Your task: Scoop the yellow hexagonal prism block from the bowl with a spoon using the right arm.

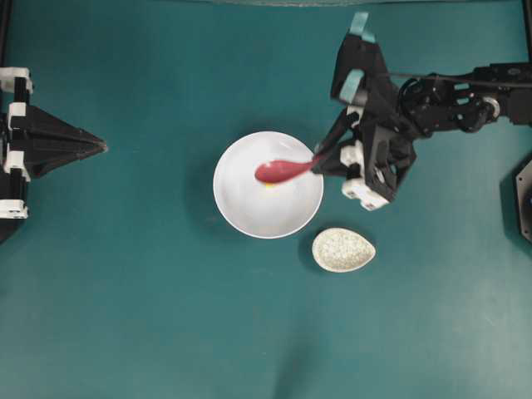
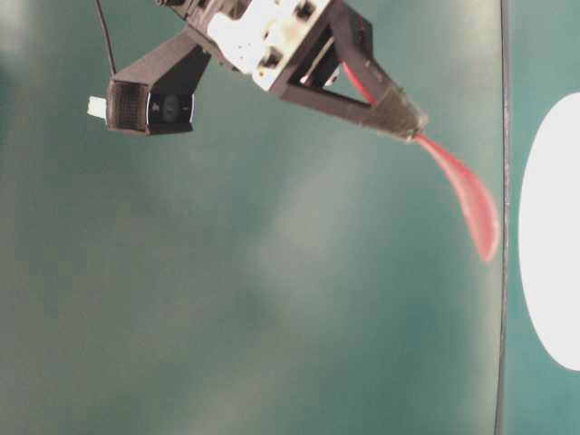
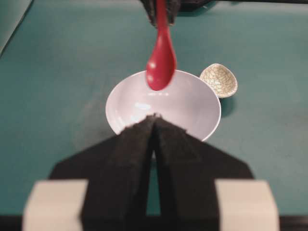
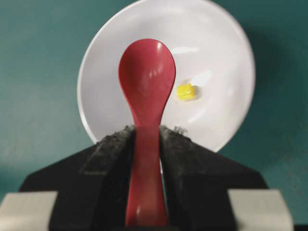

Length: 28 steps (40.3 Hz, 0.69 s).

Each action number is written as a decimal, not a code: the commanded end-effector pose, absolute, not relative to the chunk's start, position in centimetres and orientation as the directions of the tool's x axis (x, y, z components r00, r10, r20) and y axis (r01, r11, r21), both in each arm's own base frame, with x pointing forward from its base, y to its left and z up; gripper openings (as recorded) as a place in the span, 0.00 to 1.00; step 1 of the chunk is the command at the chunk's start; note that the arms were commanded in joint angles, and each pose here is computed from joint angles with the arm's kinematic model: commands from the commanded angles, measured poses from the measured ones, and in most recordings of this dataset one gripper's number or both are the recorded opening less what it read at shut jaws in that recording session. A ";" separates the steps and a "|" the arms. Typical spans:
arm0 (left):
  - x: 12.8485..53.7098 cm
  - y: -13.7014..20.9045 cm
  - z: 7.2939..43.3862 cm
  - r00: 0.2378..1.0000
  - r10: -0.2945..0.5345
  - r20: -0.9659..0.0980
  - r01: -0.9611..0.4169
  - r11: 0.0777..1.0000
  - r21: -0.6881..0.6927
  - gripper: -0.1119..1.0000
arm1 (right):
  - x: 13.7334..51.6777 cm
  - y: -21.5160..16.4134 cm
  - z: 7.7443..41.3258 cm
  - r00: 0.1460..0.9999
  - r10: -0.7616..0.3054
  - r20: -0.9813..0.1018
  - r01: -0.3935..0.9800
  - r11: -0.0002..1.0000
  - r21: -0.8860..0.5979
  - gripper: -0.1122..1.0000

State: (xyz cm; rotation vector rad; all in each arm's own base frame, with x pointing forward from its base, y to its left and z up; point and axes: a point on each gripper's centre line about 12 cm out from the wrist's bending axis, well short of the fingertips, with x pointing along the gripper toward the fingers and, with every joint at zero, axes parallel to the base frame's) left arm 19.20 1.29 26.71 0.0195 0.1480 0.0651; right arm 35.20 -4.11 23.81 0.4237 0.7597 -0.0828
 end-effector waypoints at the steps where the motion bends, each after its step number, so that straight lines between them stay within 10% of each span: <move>1: 19.4 1.4 27.8 0.990 0.069 -0.119 -0.067 0.997 0.026 0.11 | 35.5 -4.4 25.0 0.744 0.061 -0.666 0.234 0.909 0.345 0.31; 28: 19.4 1.4 27.7 0.990 0.069 -0.121 -0.066 0.997 0.027 0.11 | 35.1 -3.8 25.1 0.643 -0.019 -0.765 0.282 0.936 0.213 0.31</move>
